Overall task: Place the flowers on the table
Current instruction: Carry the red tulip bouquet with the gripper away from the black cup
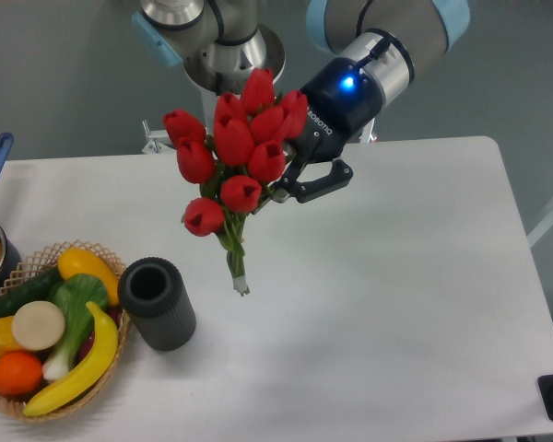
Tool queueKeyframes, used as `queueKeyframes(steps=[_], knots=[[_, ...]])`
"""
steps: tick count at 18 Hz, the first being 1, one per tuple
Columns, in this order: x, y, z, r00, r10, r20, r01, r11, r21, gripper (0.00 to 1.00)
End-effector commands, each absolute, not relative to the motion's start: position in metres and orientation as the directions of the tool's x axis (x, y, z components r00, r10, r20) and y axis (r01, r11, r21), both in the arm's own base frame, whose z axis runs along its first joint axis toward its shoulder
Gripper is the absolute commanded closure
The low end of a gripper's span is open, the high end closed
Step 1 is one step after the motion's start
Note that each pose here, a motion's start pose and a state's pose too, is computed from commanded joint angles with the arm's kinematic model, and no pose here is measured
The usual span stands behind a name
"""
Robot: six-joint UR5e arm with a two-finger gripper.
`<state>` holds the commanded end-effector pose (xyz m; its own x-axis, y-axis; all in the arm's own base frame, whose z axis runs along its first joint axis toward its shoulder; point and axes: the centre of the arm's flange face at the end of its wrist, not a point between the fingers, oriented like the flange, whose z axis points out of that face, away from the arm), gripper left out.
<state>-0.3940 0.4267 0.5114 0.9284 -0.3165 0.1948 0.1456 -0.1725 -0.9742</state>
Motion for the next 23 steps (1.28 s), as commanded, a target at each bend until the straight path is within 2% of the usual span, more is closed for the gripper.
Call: queueKeyframes(steps=[11,23], knots=[[-0.397,0.423,0.518,0.938,-0.297,0.178,0.128,-0.181,-0.975,0.54],[-0.404,0.405,0.504,0.997,-0.005,0.081,0.068,-0.49,-0.869,0.54]])
